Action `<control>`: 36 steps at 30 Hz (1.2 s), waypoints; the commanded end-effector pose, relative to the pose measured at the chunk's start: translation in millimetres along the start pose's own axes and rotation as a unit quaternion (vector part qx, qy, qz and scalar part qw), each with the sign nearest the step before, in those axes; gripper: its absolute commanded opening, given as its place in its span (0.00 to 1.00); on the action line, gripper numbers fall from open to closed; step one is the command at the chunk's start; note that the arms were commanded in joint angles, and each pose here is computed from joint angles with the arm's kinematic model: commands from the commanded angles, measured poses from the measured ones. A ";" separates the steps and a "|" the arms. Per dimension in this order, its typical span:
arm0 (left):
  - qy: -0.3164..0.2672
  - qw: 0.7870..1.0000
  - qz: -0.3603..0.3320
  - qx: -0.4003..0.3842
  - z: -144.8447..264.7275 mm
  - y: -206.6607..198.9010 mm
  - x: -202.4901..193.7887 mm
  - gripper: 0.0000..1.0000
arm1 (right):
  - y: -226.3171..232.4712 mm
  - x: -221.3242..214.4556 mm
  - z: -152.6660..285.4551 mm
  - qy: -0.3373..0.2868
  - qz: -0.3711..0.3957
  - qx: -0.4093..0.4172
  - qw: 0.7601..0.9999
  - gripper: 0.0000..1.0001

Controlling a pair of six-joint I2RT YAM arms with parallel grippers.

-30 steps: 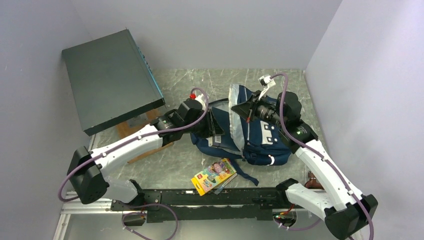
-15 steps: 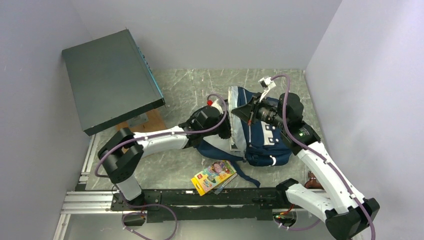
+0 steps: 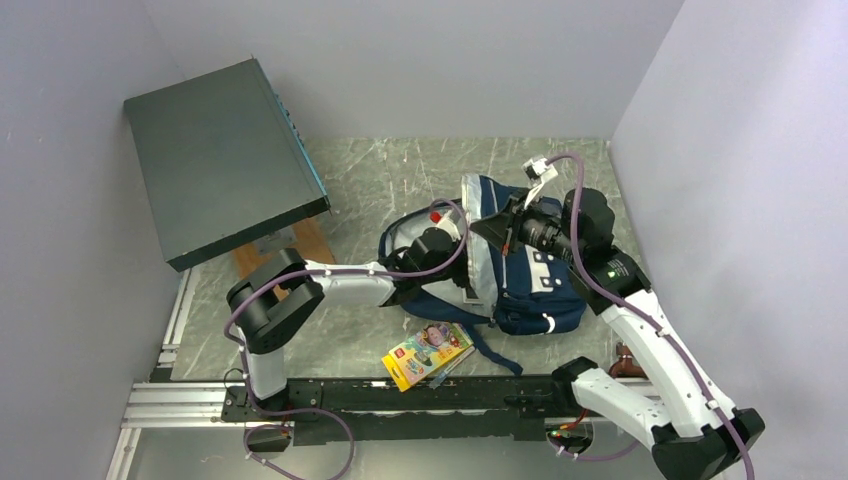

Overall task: Pack the student bag
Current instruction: Place the book in the student bag, then adjust the student bag at the center of the board.

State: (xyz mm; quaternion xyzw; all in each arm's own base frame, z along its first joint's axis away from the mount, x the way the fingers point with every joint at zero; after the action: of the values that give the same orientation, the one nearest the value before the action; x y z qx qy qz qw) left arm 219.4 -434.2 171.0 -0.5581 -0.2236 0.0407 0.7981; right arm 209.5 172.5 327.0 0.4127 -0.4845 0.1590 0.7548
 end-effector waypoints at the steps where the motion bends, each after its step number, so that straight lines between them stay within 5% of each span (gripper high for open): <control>1: 0.036 0.996 -0.077 -0.036 11.7 -37.2 -1.9 0.45 | 18.4 32.3 17.7 -0.082 0.051 0.020 0.995 0.00; 5: 0.052 0.990 -0.130 0.003 32.3 -42.3 -1.6 0.80 | 16.1 26.3 23.2 -0.082 0.051 0.009 0.995 0.00; 17: -0.029 0.941 -0.321 0.104 122.2 -43.3 36.4 0.90 | 10.3 9.6 28.5 -0.071 0.030 -0.006 0.997 0.00; 29: -0.124 0.857 -0.499 0.043 252.3 -59.3 48.4 0.93 | -31.1 -18.2 9.6 -0.005 0.020 -0.096 0.995 0.00; 33: -0.161 0.841 -0.513 0.058 275.4 -63.7 57.3 0.95 | -20.1 -42.1 -15.5 0.045 -0.038 -0.019 0.998 0.10; 36: -0.172 0.833 -0.521 0.062 279.9 -66.9 61.4 0.97 | -8.0 -73.7 -32.8 0.094 -0.059 0.003 0.994 0.41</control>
State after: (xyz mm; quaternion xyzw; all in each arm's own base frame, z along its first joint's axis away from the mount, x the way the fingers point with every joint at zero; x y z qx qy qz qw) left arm 142.3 -205.8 325.9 -0.3361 -0.5885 -0.2649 0.6860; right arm 209.1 177.8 264.9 0.3890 -0.4178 0.1369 0.8096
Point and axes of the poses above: each gripper's point midway between its finger pads, its own z axis back along the fingers, its own y axis along the line the jaws close on, x = y × z, the point moved 5 cm from there along z, back along the fingers, and after that the axes turned 4 degrees about -z, right-handed, at the moved point
